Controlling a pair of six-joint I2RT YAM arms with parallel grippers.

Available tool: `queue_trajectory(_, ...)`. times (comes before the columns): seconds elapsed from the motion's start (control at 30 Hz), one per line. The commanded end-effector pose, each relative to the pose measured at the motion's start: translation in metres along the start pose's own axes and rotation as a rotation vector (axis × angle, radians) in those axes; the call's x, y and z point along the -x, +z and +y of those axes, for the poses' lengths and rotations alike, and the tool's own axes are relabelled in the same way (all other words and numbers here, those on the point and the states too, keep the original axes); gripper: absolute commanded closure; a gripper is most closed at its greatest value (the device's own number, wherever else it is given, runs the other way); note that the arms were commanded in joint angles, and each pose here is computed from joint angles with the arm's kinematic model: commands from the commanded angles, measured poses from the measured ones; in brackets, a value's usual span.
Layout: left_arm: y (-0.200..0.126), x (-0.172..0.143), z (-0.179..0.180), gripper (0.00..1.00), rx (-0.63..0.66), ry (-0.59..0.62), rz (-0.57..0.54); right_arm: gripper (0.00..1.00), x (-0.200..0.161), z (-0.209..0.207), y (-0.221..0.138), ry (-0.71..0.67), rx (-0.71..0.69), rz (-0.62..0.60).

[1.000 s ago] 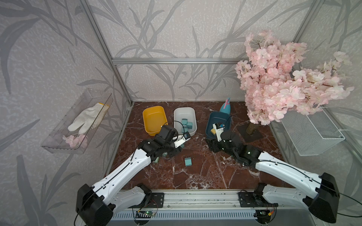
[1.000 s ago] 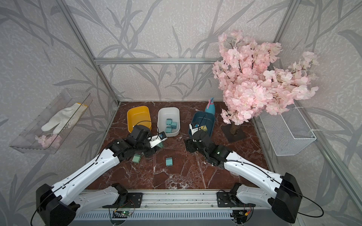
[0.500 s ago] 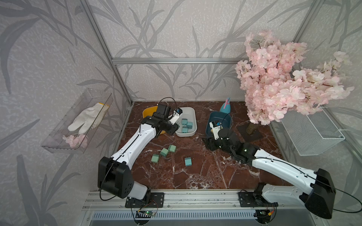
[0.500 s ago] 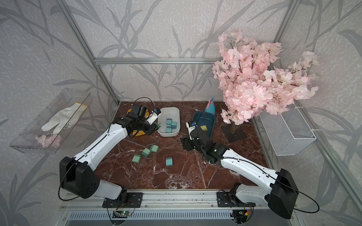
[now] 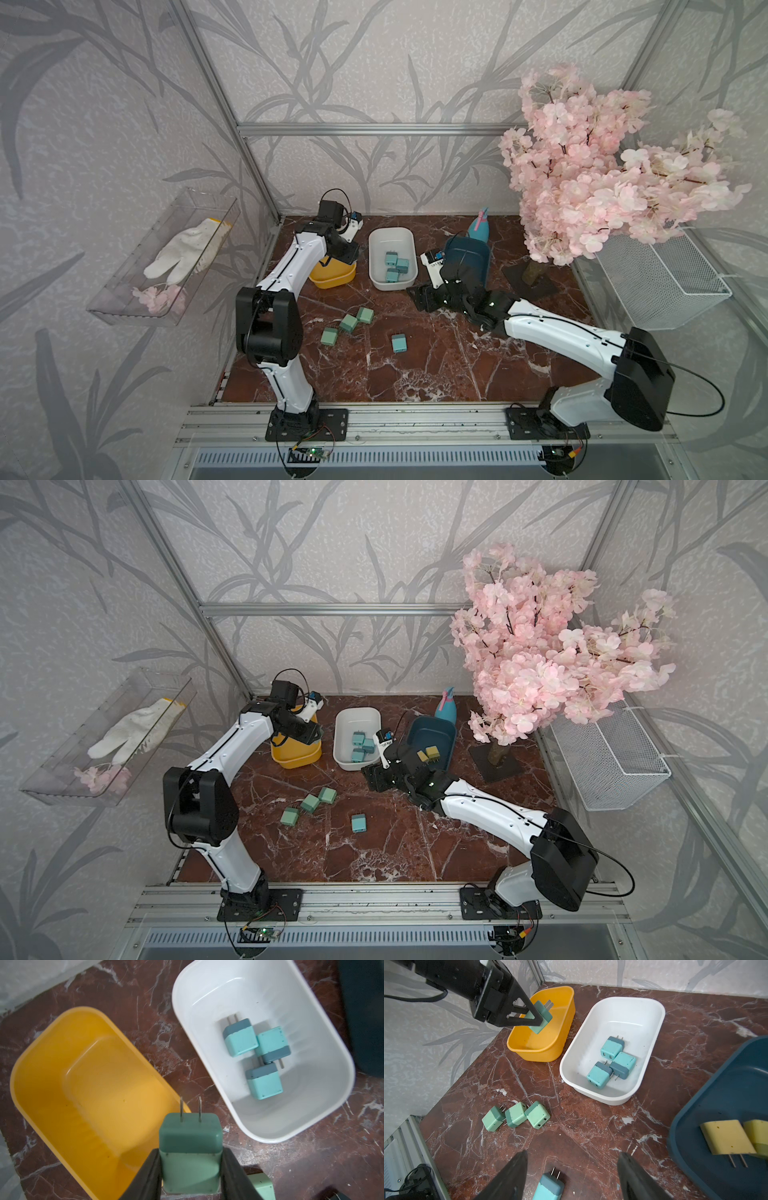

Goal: Place the plugs by color into the storage box
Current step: Place the plug in the storage box.

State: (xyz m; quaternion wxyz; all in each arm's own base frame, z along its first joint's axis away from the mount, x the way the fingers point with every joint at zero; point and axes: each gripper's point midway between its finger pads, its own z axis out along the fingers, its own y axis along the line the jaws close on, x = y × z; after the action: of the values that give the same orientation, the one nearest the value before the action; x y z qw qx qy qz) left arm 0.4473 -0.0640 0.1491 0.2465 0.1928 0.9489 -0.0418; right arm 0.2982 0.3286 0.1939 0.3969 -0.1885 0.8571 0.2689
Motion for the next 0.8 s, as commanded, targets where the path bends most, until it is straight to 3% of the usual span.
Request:
queue_trajectory(0.0,0.008,0.006,0.029,0.73,0.071,-0.083,-0.021,0.27,0.012,0.016,0.011,0.025,0.076,-0.018)
queue_trajectory(0.37,0.055,-0.009,0.085,0.7,0.169,-0.289,0.095,0.27,-0.005,0.053,0.051,0.098,0.256,0.094)
queue_trajectory(0.77,0.083,-0.015,0.09,0.62,0.147,-0.343,0.178,0.27,-0.008,0.045,0.048,0.065,0.2,0.102)
